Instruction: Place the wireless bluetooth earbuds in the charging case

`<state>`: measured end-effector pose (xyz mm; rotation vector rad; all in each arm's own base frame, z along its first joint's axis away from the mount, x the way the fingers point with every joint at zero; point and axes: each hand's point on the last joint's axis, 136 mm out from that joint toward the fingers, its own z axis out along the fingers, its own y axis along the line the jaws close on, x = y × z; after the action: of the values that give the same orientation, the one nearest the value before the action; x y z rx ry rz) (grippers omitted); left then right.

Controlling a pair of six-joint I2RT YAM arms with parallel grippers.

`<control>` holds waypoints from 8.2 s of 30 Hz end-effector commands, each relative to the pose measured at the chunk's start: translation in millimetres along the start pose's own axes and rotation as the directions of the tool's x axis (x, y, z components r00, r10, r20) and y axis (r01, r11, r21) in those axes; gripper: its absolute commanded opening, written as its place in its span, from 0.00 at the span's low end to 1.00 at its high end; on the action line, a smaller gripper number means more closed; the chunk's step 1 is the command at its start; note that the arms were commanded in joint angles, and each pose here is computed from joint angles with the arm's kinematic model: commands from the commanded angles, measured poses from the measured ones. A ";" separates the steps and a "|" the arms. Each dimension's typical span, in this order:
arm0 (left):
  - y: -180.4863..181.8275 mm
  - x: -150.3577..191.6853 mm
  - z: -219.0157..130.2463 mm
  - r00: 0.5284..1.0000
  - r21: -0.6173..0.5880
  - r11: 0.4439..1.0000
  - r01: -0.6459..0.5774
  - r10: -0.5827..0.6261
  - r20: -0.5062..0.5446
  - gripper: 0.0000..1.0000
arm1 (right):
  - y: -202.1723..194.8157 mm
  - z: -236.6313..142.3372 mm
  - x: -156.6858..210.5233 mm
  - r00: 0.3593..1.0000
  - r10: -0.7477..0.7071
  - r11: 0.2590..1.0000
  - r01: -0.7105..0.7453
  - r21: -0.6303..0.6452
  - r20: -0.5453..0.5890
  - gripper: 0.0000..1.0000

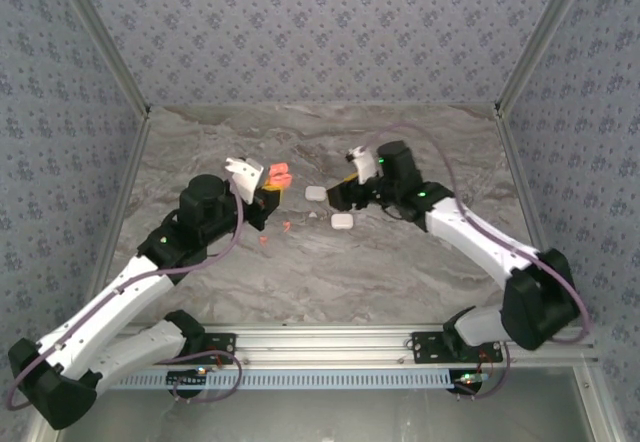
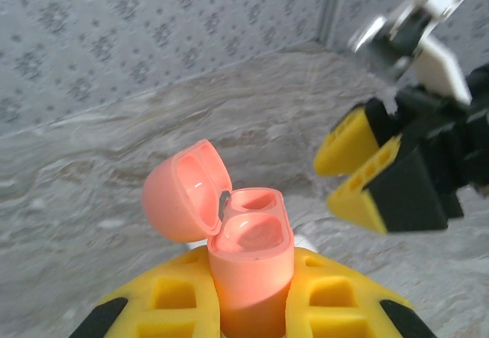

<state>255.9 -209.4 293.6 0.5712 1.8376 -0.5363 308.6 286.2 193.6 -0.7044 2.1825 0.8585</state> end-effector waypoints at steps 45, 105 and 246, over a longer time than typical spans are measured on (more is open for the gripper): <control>46.1 -1.7 -73.7 0.999 -0.275 0.962 0.001 0.012 0.045 0.00 | 70.6 205.1 126.7 0.786 -0.223 0.974 0.209 -0.093 -0.577 0.34; -77.2 -16.4 36.2 0.973 0.471 0.882 0.022 -0.126 0.191 0.00 | 110.2 -86.3 -98.9 0.877 -0.127 0.984 0.170 -0.052 0.464 0.18; -91.1 -2.9 -10.1 0.981 0.507 0.846 -0.164 0.084 0.177 0.00 | 86.9 -111.9 -53.3 0.775 -0.621 0.784 0.611 0.113 0.117 0.18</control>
<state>202.9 -264.8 272.2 0.9326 1.6385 -0.9096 251.0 263.9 332.1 -1.0847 1.7094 0.4696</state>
